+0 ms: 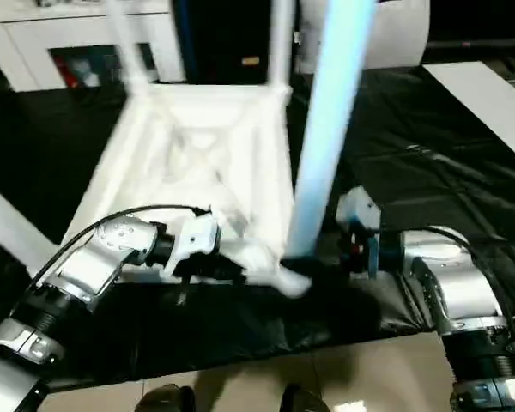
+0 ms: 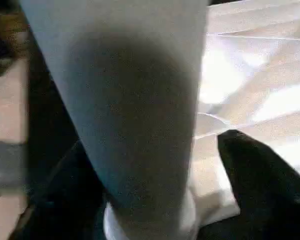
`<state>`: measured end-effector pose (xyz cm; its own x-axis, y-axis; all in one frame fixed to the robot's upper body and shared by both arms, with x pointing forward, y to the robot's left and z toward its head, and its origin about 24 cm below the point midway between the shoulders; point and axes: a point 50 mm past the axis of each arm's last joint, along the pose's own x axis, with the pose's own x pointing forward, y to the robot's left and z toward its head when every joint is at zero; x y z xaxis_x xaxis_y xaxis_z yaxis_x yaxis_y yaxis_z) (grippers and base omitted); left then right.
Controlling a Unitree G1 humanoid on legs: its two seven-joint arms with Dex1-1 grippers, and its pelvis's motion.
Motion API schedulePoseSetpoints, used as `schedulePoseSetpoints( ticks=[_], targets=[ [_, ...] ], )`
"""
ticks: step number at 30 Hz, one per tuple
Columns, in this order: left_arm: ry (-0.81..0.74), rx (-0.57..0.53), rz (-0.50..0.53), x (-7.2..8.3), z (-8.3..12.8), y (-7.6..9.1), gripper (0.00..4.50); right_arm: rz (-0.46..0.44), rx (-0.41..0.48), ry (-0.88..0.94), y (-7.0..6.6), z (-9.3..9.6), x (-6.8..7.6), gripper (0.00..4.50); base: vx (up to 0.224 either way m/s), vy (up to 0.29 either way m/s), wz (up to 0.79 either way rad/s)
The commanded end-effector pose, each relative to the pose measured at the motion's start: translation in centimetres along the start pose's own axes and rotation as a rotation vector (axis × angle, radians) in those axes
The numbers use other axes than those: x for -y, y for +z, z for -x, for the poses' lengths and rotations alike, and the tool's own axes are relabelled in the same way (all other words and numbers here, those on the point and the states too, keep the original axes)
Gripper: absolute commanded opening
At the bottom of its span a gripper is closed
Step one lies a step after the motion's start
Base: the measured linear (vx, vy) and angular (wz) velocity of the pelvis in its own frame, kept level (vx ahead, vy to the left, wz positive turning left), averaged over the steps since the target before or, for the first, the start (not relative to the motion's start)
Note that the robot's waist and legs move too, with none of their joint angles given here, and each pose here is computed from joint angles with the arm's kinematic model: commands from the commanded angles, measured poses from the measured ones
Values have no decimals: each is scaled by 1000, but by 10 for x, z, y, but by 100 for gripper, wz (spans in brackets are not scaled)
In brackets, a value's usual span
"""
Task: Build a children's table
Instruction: Rotate leg to tighten
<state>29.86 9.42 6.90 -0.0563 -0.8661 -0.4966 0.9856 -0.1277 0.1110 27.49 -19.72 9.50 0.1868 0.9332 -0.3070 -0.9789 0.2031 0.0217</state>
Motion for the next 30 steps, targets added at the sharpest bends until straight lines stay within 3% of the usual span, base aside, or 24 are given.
schedulePoseSetpoints(
  ticks=[1,6,7,20,26,27,30],
  targets=[
    [-91,-10,-69,2,-3,8,0,-1,-6,39,2,1,-1,328,0,0,0],
    [-134,-30,-89,1,3,6,0,-12,-37,120,-2,0,-4,300,0,0,0],
    [-140,-32,-91,1,4,6,0,-13,-38,129,-2,0,-4,277,0,0,0],
    [-154,-25,-91,4,6,2,0,-50,-2,205,-5,-7,-9,200,0,0,0],
    [-12,38,3,-4,0,7,0,-115,73,147,-5,-15,-16,195,0,0,0],
    [72,72,47,-9,-3,11,0,-148,98,36,-5,-22,-11,195,0,0,0],
    [149,93,94,-13,-6,15,0,-168,113,-63,-5,-29,-6,195,0,0,0]
  ],
)
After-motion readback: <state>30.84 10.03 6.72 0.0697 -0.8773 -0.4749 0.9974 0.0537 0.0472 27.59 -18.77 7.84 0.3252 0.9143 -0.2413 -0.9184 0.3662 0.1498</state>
